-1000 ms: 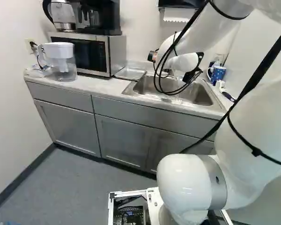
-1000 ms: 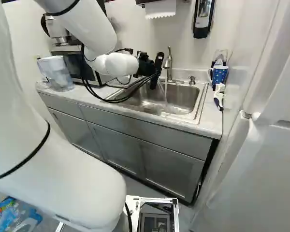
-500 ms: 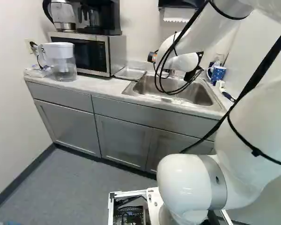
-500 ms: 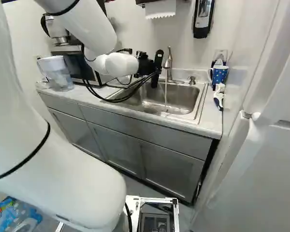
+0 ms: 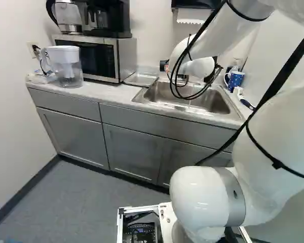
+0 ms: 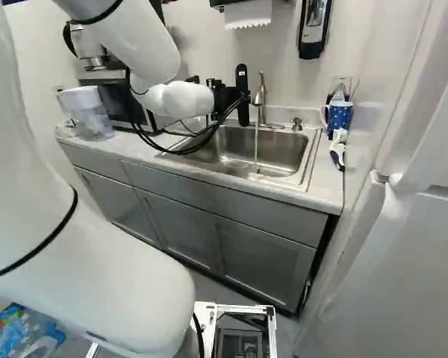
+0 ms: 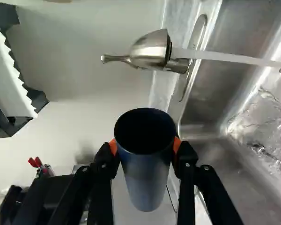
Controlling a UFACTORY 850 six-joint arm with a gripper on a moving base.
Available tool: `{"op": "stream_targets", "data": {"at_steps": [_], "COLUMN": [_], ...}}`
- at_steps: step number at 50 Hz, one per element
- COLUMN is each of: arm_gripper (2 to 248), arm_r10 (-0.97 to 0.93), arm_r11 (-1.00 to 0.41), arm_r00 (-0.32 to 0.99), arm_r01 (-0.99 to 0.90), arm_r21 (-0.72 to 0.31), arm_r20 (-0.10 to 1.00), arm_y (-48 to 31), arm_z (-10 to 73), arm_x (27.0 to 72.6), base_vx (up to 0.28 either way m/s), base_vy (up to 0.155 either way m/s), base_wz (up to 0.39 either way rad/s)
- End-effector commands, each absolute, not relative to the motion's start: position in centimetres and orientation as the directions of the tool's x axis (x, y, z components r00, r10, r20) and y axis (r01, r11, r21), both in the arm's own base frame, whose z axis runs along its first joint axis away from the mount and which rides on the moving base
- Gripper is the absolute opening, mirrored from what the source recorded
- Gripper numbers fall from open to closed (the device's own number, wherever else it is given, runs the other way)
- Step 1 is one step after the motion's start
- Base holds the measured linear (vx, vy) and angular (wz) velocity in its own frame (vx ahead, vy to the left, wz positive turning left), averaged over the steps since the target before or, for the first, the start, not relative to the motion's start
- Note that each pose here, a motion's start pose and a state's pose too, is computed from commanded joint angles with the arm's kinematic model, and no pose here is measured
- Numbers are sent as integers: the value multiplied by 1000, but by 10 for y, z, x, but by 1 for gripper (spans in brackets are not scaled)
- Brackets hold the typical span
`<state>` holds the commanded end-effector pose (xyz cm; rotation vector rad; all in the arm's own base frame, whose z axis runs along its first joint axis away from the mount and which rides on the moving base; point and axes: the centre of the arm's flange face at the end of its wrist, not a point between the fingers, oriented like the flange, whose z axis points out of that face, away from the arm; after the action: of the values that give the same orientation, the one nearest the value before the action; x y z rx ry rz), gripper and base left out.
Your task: Rinse the cup and place it in the tray
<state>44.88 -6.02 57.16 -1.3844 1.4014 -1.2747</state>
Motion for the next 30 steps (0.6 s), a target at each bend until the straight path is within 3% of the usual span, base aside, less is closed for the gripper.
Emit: {"op": "stream_targets", "data": {"at_steps": [30], "arm_gripper": [125], "arm_r10": [-909], "arm_r11": [-395], "arm_r00": [-37], "arm_r01": [-234], "arm_r21": [-888], "arm_r20": [414], "arm_y": [-60], "arm_z": [572], "arm_x": [449], "base_vx": [0], "base_vy": [0], "base_wz": [0]}}
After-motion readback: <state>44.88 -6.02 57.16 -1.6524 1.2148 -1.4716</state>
